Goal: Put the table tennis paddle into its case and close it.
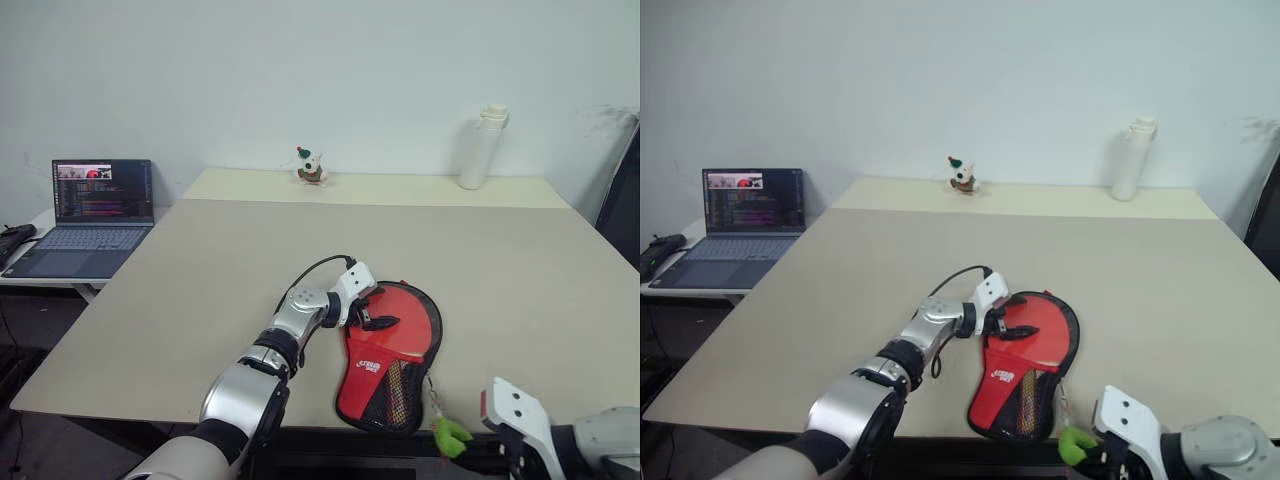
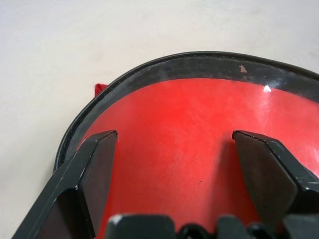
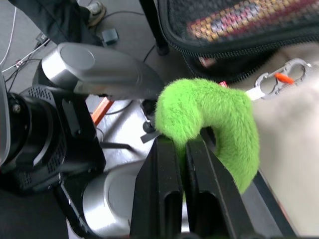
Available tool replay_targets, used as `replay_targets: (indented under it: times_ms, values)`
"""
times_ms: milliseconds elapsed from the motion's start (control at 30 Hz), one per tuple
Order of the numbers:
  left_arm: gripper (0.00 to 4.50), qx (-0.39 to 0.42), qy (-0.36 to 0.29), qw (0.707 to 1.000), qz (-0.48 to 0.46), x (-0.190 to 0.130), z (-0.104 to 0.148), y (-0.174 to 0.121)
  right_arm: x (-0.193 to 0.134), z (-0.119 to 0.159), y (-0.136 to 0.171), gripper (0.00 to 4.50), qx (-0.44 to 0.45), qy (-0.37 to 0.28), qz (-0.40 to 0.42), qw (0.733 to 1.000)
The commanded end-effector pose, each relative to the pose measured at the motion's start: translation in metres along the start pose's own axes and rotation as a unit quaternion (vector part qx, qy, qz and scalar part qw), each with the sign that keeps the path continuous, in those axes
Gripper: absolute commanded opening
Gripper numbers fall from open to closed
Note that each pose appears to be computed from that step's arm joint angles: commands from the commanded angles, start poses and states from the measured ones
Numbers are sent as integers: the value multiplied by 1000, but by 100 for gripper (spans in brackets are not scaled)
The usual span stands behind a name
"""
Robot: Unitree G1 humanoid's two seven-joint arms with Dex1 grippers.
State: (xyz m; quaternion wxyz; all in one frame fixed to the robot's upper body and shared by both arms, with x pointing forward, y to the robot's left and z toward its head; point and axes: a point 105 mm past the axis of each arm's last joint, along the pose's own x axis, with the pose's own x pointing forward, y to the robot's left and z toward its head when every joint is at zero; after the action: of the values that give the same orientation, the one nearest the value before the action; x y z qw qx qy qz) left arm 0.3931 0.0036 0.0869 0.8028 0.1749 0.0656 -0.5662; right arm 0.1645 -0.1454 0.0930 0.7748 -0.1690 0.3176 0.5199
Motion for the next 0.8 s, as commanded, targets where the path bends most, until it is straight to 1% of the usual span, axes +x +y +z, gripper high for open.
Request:
replay_targets:
  times_ms: [33, 67, 167, 200, 367, 433, 500, 567, 667, 733, 800]
  values:
    - [403, -4, 18, 1000, -7, 1, -10, -5, -4, 11, -2, 2, 18, -23, 12, 999]
    - [403, -3, 14, 1000, -7, 0, -8, -3, -7, 13, -6, 2, 24, -28, 7, 999]
    - [403, 6, -9, 1000, -1, -6, 1, 2, -15, 21, -15, 75, 26, -38, -1, 999]
    - [403, 9, -20, 1000, 2, -8, 5, 5, -18, 26, -16, 103, 29, -48, -5, 998]
    - [403, 26, -75, 997, 15, -23, 27, 16, -27, 47, -21, 272, 36, -88, -16, 995]
    - [403, 26, -93, 995, 17, -31, 35, 20, -31, 56, -28, 272, 40, -106, -27, 993]
    - [403, 23, -117, 992, 30, -50, 46, 31, -42, 78, -63, 272, 51, -164, -93, 981]
    - [403, 11, -133, 990, 37, -66, 52, 37, -46, 90, -92, 272, 62, -192, -146, 968]
    - [403, -6, -135, 990, 29, -83, 51, 37, -41, 92, -129, 272, 84, -200, -218, 952]
    - [403, -12, -121, 993, 7, -99, 44, 29, -34, 90, -151, 272, 99, -201, -259, 939]
    - [403, -21, -107, 994, -5, -112, 39, 24, -25, 88, -163, 272, 108, -201, -274, 934]
